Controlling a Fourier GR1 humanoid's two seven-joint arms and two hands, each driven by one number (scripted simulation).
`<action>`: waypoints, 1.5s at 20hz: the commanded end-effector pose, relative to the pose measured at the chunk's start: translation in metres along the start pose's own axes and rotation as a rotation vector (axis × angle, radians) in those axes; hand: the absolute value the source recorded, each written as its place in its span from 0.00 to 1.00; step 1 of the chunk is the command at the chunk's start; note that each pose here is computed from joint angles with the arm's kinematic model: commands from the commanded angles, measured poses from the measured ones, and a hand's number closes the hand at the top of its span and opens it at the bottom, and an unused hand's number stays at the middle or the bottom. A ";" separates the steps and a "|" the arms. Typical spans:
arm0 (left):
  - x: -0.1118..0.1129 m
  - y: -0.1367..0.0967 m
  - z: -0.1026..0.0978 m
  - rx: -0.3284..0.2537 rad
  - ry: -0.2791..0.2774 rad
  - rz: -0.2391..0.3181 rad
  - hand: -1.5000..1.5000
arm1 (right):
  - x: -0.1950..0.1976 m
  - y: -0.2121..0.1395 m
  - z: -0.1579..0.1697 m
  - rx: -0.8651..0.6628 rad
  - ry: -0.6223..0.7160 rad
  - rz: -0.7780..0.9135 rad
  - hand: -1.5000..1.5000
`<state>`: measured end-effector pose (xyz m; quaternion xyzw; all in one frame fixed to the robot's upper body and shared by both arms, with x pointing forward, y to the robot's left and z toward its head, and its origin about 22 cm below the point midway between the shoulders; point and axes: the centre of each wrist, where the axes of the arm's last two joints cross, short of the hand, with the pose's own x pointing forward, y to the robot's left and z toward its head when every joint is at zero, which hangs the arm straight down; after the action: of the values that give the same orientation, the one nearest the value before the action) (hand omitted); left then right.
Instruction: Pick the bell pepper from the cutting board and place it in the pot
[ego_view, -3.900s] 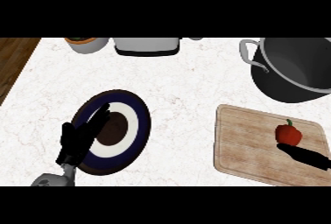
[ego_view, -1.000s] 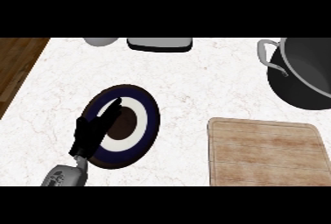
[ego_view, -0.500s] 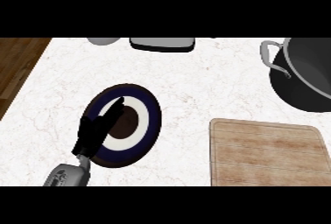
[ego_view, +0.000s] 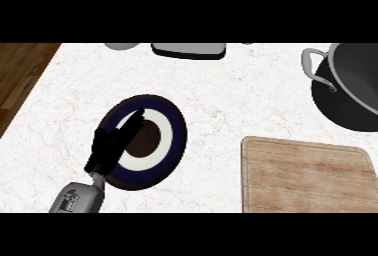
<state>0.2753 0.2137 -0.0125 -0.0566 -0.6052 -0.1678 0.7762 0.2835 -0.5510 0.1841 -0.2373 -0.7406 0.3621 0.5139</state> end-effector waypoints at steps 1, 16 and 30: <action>0.002 0.001 -0.007 0.008 0.015 0.007 0.50 | 0.001 0.011 -0.023 0.141 -0.105 -0.024 1.00; 0.010 0.002 -0.004 0.005 0.005 0.009 0.50 | 0.010 0.088 -0.109 0.303 -0.082 0.550 1.00; -0.006 0.018 0.005 0.039 0.018 -0.002 0.50 | 0.007 0.166 -0.139 0.519 0.059 0.240 0.00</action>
<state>0.2749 0.2232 -0.0128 -0.0477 -0.6003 -0.1596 0.7823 0.4015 -0.4132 0.0916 -0.2566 -0.5041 0.6420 0.5175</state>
